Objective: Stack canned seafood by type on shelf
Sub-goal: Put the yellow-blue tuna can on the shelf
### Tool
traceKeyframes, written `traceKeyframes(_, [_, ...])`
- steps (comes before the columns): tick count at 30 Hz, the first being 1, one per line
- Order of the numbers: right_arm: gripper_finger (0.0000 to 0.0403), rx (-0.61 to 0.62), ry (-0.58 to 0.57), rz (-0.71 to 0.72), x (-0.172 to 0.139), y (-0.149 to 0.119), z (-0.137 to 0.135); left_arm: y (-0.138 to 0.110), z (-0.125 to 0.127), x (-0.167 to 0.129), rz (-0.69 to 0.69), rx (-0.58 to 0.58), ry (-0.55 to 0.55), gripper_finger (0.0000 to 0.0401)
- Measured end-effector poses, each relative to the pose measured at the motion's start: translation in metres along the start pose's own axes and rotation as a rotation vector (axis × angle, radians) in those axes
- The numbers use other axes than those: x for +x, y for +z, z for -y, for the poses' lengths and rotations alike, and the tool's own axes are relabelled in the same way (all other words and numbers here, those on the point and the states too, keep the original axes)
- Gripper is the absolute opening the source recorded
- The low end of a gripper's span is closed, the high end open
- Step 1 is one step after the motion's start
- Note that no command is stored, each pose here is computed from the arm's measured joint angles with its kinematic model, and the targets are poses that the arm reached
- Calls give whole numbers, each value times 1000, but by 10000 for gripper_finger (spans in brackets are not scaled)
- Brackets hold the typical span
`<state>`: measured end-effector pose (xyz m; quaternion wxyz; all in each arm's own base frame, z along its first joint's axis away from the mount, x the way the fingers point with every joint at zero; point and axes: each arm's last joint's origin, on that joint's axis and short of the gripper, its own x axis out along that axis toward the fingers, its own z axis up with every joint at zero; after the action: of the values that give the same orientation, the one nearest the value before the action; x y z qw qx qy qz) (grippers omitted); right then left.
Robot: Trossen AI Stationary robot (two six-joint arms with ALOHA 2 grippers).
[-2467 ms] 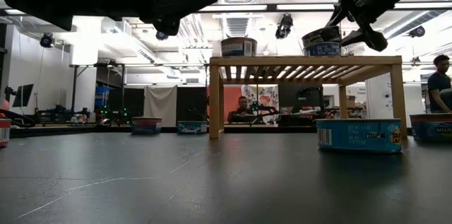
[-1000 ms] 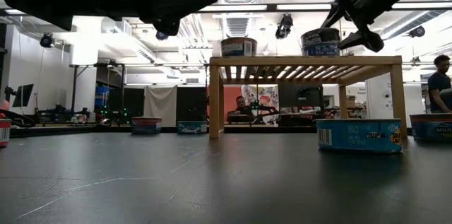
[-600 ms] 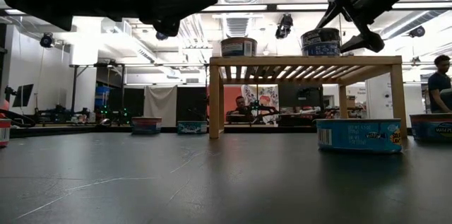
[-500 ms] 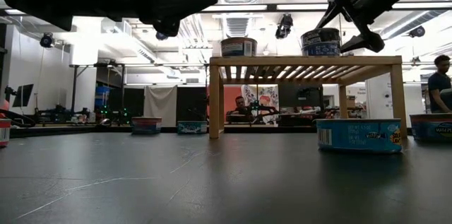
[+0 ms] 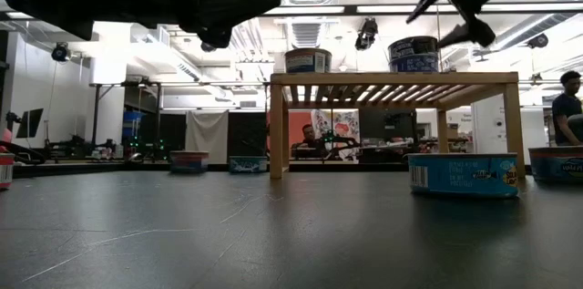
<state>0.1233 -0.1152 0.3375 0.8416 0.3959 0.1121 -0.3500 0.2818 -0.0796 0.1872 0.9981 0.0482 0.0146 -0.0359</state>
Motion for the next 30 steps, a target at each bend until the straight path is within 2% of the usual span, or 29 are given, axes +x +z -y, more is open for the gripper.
traceKeyframes(6, [359,-135,111,36,-11,6,-24,0,0,0,1,0,0,1])
traceKeyframes(13, [359,-292,321,71,-16,-1,-56,0,0,0,1,3,0,1])
traceKeyframes(24, [359,-444,621,-102,-40,-38,-101,0,0,0,1,0,1,1])
traceKeyframes(30, [359,-452,701,-232,-47,-60,-111,1,0,0,5,-26,1,1])
